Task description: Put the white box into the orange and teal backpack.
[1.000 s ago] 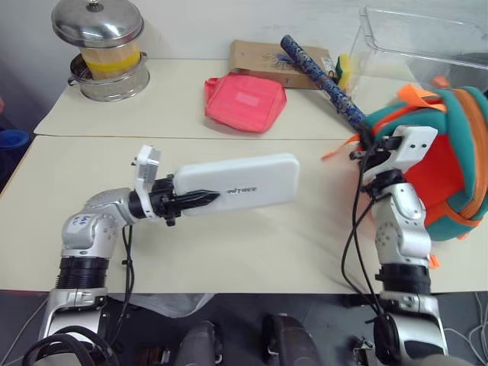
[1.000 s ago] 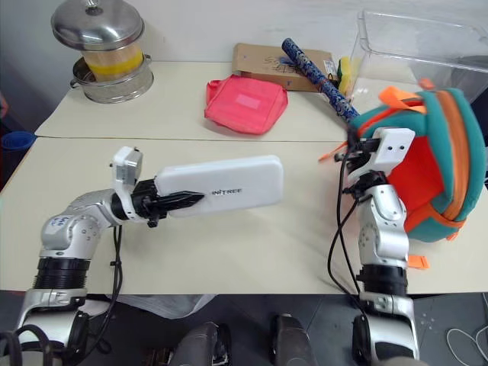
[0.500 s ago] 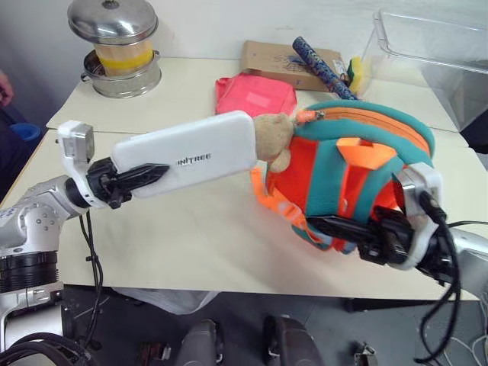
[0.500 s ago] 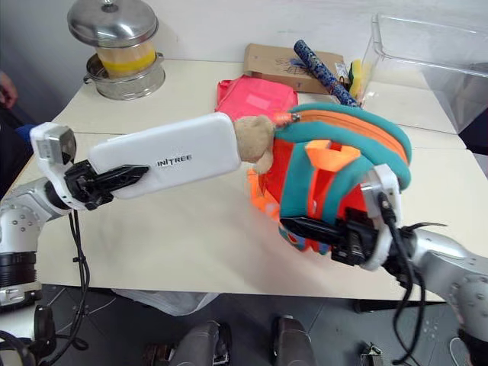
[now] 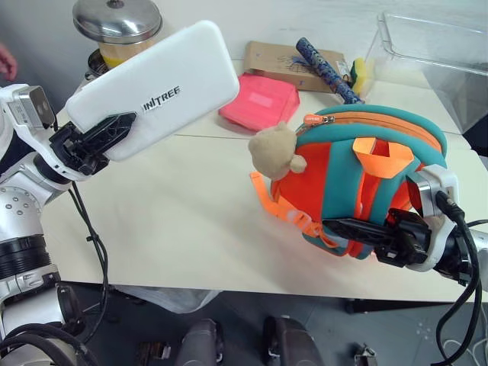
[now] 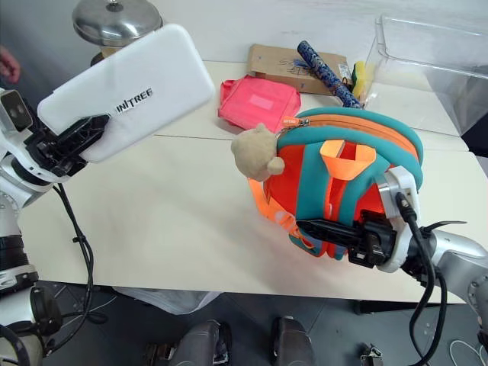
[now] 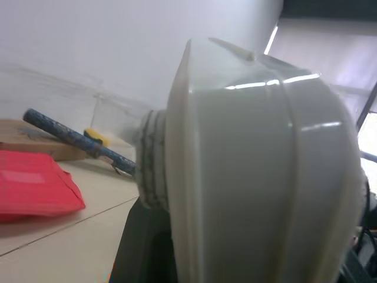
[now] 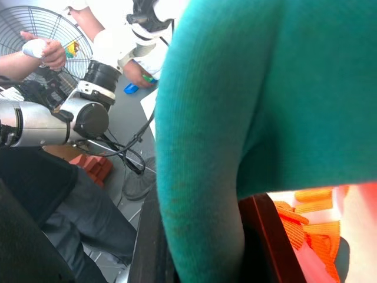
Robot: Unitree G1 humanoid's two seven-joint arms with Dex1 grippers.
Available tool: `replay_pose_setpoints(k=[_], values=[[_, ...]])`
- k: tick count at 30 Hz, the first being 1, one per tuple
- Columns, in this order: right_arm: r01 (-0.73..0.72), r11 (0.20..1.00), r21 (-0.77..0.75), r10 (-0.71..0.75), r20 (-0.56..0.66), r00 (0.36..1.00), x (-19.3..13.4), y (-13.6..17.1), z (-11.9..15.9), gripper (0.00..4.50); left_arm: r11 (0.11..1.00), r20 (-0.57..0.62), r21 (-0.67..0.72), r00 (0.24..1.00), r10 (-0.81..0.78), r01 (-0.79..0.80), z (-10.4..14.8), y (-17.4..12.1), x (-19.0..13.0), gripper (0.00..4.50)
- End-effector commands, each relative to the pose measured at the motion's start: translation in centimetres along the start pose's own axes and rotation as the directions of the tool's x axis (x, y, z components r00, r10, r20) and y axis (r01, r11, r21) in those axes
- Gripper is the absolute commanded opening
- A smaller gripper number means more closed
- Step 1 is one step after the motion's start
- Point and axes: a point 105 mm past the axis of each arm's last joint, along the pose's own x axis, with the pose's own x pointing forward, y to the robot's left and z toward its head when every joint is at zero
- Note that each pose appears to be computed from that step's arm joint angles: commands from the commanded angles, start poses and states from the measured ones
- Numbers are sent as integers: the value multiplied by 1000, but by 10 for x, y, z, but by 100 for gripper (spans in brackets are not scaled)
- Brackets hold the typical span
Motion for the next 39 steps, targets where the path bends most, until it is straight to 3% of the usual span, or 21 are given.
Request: replay_pose_setpoints(k=[1, 7, 16, 21, 28, 39], values=[[-18, 999, -34, 18, 1, 1000, 1, 3, 4, 4, 996, -49, 86, 999, -23, 27, -11, 5, 13, 119], [-28, 999, -39, 28, 5, 1000, 10, 1, 4, 4, 974, -130, 65, 970, -206, 216, -46, -7, 53, 119], [-8, 999, -33, 9, 16, 1000, 13, -1, 3, 4, 933, -162, 64, 926, -340, 354, -48, -26, 74, 119], [-26, 1000, -17, 26, 4, 1000, 12, 3, 0, 4, 930, -102, 149, 941, -323, 336, -30, -17, 94, 119], [-27, 1000, -4, 27, -5, 1000, 6, 6, -1, 4, 953, -5, 165, 966, -258, 255, 3, 9, 84, 119], [5, 1000, -9, -5, 21, 1000, 5, 2, -1, 4, 900, -142, 161, 912, -384, 404, -41, 1, 115, 119]])
